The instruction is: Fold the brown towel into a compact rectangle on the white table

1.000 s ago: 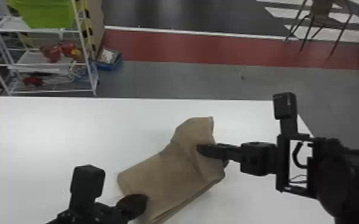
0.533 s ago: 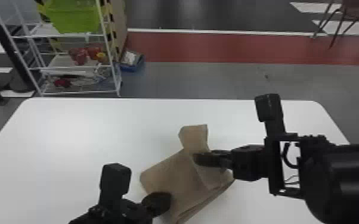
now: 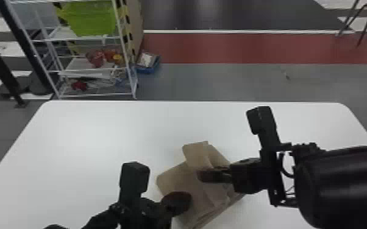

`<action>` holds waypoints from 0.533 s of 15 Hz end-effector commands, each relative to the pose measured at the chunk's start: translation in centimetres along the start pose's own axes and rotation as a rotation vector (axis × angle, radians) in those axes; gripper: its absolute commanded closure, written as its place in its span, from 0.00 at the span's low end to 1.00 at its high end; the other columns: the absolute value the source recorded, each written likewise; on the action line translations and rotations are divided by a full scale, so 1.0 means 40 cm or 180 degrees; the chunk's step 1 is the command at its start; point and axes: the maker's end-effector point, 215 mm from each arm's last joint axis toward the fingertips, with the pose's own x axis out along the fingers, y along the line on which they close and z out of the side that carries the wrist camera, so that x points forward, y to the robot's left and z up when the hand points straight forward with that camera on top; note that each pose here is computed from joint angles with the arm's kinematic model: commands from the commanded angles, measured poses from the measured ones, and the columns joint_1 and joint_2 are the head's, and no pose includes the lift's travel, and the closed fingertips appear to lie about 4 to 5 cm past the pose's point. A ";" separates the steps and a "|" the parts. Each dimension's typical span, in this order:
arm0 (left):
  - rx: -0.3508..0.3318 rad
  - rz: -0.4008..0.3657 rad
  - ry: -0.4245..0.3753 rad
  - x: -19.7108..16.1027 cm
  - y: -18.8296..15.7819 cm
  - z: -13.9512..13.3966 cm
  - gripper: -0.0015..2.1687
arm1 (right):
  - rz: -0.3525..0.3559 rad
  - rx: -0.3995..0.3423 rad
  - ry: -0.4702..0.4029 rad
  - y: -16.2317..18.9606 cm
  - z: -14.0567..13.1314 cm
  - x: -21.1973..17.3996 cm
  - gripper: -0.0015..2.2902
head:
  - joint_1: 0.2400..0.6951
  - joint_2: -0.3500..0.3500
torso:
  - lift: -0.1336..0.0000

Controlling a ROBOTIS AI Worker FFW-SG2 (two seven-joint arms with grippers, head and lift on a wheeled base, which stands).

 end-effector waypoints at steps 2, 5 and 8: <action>-0.0008 -0.0025 0.0017 0.018 0.001 0.000 0.99 | -0.0015 0.0047 0.0141 -0.012 -0.023 0.030 0.44 | 1.00 0.54 | 0.09; -0.0017 -0.0056 0.0052 0.039 -0.007 -0.007 0.99 | -0.0009 0.0020 0.0167 -0.006 -0.021 0.039 0.43 | 1.00 0.53 | 0.09; -0.0020 -0.0079 0.0068 0.044 -0.016 -0.013 0.99 | 0.0000 -0.0036 0.0192 0.009 -0.020 0.049 0.43 | 1.00 0.53 | 0.09</action>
